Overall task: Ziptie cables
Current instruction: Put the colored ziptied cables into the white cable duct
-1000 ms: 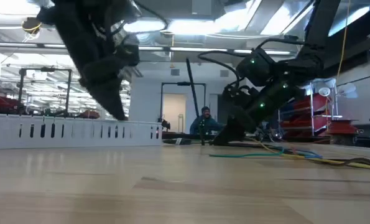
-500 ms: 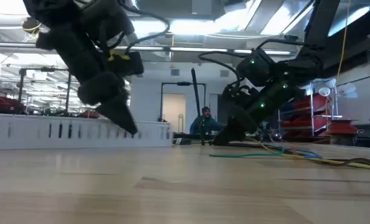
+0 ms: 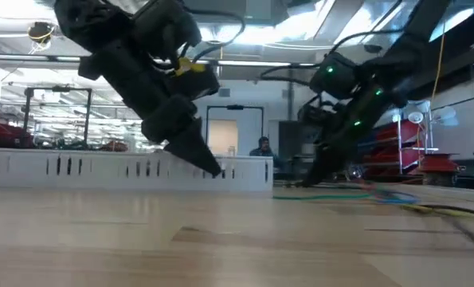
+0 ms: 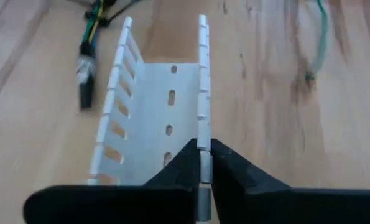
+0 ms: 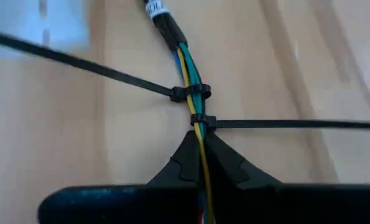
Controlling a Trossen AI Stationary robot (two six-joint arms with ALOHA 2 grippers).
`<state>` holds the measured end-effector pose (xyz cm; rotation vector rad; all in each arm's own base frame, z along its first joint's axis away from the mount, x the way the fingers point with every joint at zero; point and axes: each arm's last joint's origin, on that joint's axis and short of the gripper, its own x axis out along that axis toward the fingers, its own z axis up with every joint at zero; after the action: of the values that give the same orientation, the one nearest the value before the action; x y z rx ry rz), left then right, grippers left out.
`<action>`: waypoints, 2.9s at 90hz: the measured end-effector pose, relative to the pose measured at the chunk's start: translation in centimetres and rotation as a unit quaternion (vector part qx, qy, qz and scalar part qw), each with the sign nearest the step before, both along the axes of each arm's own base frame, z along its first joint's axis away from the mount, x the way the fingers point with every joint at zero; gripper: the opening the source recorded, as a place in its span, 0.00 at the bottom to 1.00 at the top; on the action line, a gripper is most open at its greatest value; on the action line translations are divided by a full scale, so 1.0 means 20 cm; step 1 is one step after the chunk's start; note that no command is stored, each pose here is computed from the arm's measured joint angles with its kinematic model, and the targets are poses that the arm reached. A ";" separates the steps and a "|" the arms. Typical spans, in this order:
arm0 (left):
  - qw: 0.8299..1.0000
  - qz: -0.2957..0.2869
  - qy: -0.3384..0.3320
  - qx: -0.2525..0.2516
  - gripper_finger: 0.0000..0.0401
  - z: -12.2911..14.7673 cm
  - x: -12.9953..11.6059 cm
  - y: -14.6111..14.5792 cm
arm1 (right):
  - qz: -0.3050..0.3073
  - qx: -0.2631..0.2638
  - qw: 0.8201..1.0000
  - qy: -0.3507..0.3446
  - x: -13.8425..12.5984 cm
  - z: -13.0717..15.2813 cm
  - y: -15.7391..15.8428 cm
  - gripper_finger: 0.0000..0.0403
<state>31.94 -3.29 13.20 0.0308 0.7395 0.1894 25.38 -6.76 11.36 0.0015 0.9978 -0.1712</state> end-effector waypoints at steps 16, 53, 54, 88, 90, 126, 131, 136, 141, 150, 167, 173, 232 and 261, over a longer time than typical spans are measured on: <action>0.999 -0.019 -0.027 -0.034 0.19 0.05 0.04 -0.01 | -0.024 -0.027 0.999 0.006 -0.09 0.16 0.04 0.02; 0.997 -0.041 0.065 -0.026 0.43 0.33 0.04 -0.07 | 0.010 -0.015 0.997 -0.079 -0.06 0.29 0.21 0.02; 0.996 -0.039 0.069 -0.027 0.42 0.33 0.03 -0.08 | 0.011 -0.015 0.996 -0.082 -0.06 0.29 0.22 0.02; 0.982 0.067 0.167 0.056 0.35 0.50 -0.31 -0.19 | 0.052 0.033 0.968 -0.243 0.08 0.36 0.33 0.02; 0.981 0.071 0.169 0.060 0.35 0.50 -0.32 -0.20 | 0.056 0.034 0.965 -0.252 0.09 0.36 0.33 0.02; 0.974 0.102 0.194 0.059 0.34 0.30 -0.56 -0.23 | 0.086 0.021 0.963 -0.254 0.50 0.31 0.34 0.02; 0.973 0.108 0.195 0.055 0.34 0.28 -0.59 -0.24 | 0.087 0.020 0.963 -0.256 0.57 0.31 0.34 0.02; 0.973 0.109 0.198 0.052 0.34 0.28 -0.62 -0.25 | 0.093 0.014 0.962 -0.255 0.65 0.31 0.34 0.02; 0.970 0.113 0.210 0.047 0.34 0.29 -0.66 -0.25 | 0.095 0.013 0.965 -0.242 0.71 0.31 0.34 0.02; 0.969 0.126 0.210 0.029 0.34 0.39 -0.71 -0.25 | 0.097 0.016 0.969 -0.227 0.82 0.32 0.34 0.02; 0.981 0.115 0.159 -0.016 0.34 0.52 -0.80 -0.27 | 0.123 0.038 0.964 -0.234 0.98 0.34 0.35 0.02; 0.982 0.116 0.148 -0.028 0.34 0.55 -0.83 -0.26 | 0.133 0.049 0.962 -0.233 1.03 0.31 0.35 0.02; 0.986 0.124 0.108 -0.009 0.34 0.55 -0.88 -0.23 | 0.106 0.098 0.966 -0.214 1.19 0.09 0.36 0.02; 0.990 0.112 0.079 -0.022 0.34 0.55 -0.85 -0.25 | 0.070 0.110 0.974 -0.184 1.18 0.05 0.35 0.21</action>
<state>14.93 -8.29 24.27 -0.0794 0.9054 0.3878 48.94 0.32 12.37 0.1590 0.6387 0.0697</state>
